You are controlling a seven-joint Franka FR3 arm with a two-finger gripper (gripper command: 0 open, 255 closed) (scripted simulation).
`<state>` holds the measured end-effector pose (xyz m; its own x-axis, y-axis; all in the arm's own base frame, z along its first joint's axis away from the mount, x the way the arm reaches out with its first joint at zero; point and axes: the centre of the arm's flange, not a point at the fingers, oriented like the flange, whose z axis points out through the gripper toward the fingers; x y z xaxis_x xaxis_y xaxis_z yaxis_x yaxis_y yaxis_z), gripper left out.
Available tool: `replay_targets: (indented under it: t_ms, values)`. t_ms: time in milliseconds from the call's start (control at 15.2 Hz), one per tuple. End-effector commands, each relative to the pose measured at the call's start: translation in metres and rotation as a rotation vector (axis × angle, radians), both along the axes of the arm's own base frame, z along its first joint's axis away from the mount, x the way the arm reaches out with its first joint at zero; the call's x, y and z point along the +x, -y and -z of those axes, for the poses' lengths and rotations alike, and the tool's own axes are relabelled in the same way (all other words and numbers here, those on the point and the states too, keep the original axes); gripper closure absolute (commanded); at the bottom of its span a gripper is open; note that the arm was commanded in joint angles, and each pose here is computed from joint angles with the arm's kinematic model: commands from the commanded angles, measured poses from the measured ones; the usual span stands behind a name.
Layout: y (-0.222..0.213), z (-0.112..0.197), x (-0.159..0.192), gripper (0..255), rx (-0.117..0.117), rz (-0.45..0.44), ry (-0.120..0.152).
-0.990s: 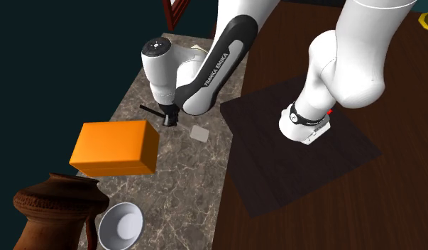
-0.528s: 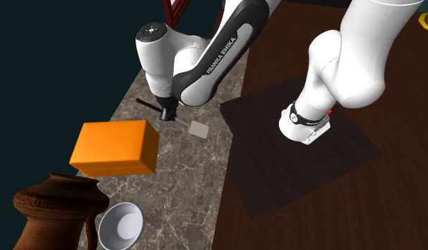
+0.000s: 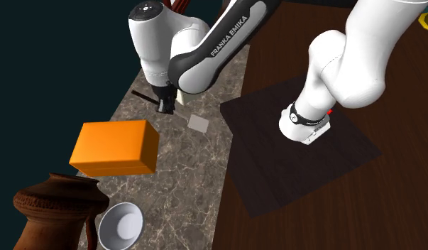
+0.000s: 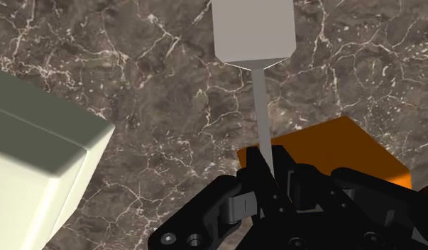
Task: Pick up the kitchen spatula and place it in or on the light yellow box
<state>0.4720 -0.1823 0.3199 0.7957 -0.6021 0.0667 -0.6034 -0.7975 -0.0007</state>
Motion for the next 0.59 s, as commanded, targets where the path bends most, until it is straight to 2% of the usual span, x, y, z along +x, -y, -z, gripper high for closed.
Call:
replay_targets:
  t_ms: [0, 66, 528]
  values:
    - [-0.001, -0.010, 0.001, 255, 0.000, 0.000, -0.001]
    - [-0.001, -0.015, 0.001, 255, 0.000, 0.000, -0.001]
    - [0.079, -0.019, -0.044, 255, 0.000, 0.000, -0.001]
